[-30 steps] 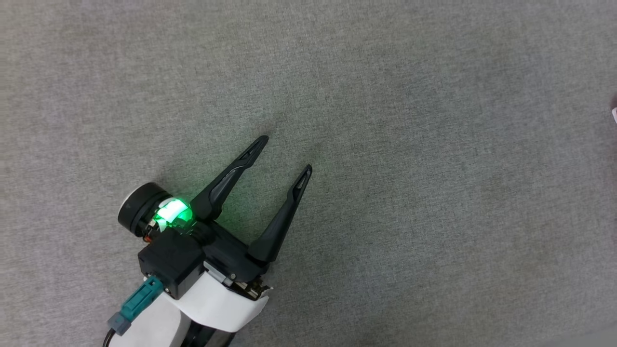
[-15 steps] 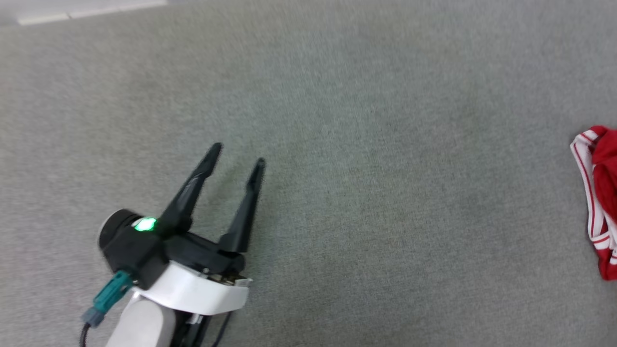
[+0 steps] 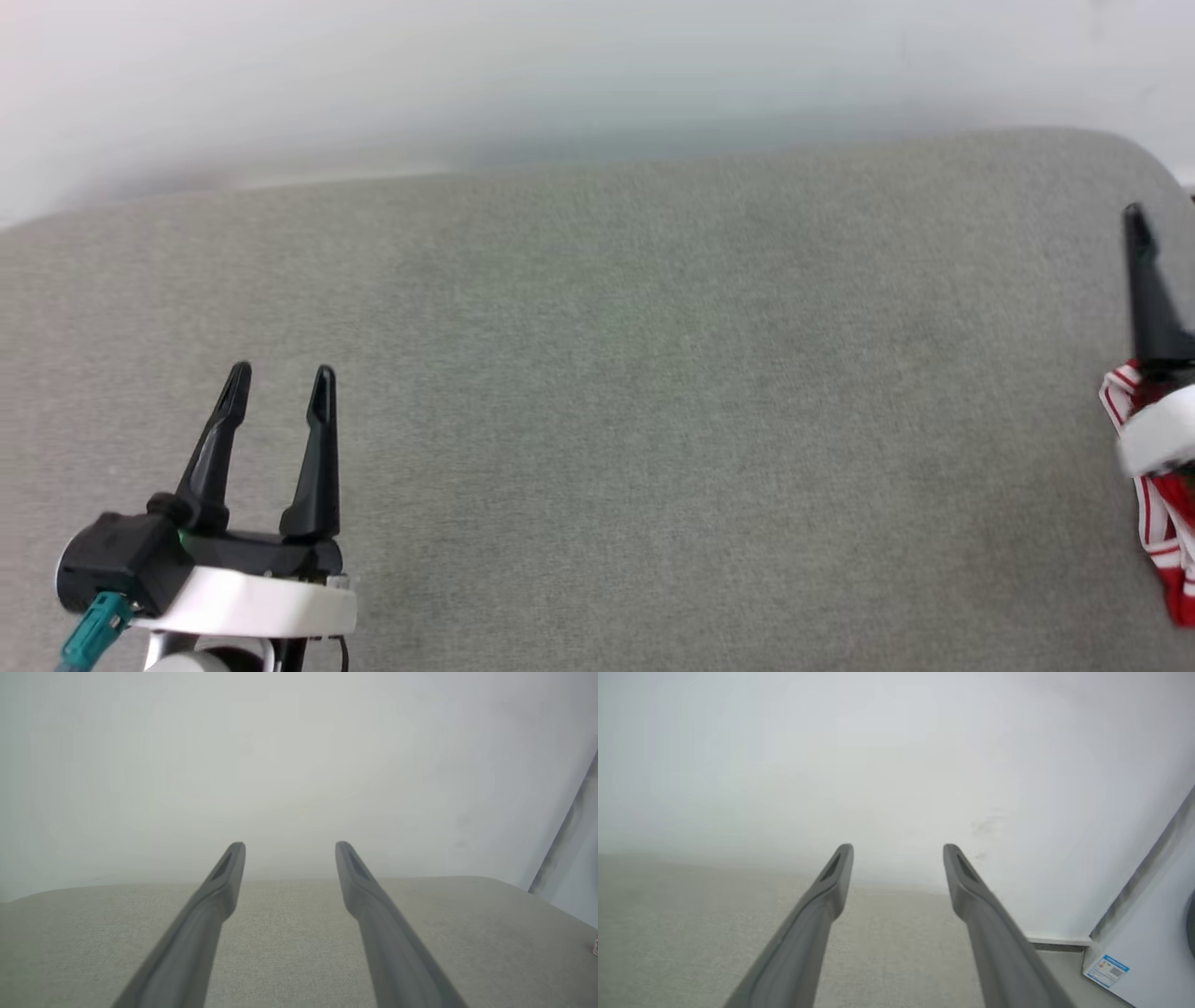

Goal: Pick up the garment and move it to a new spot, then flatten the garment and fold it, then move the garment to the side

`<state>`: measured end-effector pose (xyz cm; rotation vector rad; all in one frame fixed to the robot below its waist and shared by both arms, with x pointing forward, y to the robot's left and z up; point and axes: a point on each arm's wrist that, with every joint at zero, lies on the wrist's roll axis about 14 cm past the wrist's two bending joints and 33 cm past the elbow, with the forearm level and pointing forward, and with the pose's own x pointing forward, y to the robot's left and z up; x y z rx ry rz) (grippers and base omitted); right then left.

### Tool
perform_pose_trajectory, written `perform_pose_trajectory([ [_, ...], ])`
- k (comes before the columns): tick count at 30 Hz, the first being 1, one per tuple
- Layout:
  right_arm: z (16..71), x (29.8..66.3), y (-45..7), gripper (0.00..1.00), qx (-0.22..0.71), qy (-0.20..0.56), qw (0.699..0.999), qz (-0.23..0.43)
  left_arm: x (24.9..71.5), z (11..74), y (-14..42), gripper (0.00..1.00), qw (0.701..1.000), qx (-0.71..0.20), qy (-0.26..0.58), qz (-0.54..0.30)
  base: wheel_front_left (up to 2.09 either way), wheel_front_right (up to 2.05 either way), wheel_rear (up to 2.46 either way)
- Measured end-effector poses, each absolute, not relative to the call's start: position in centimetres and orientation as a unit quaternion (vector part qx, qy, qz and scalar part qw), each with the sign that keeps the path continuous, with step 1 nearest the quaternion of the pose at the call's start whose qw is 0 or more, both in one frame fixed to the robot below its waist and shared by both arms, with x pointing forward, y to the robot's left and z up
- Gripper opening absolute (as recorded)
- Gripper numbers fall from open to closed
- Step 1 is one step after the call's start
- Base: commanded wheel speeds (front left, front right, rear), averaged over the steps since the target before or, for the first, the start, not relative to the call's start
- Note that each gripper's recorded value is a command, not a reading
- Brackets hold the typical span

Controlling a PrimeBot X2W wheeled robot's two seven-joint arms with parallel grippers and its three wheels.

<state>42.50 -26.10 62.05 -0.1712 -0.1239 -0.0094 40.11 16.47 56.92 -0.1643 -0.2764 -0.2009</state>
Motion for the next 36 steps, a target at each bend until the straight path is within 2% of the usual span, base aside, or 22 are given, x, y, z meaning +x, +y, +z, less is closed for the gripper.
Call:
perform_pose_trajectory([
  [7,61.4,40.2,-21.2,1.00,-0.022,-0.102,0.994,0.039,37.3,56.5,18.3,1.00,0.986,-0.084,-0.130,-0.065,0.00,0.00,0.00],
  [11,60.4,39.1,-20.5,1.00,0.013,-0.117,0.992,0.036,36.3,55.4,18.8,1.00,0.987,-0.098,-0.115,-0.050,0.00,0.00,0.00],
  [16,57.6,38.1,-19.6,1.00,0.039,-0.100,0.993,0.039,35.6,54.6,18.5,1.00,0.989,-0.097,-0.100,-0.056,0.00,0.00,0.00],
  [27,54.7,37.2,-18.5,1.00,0.038,-0.083,0.995,0.038,35.3,54.2,18.0,1.00,0.988,-0.104,-0.093,-0.062,0.00,0.00,0.00],
  [36,55.0,37.2,-18.4,1.00,0.042,-0.092,0.994,0.035,35.4,54.6,17.7,1.00,0.988,-0.099,-0.100,-0.069,0.00,0.00,0.00],
])
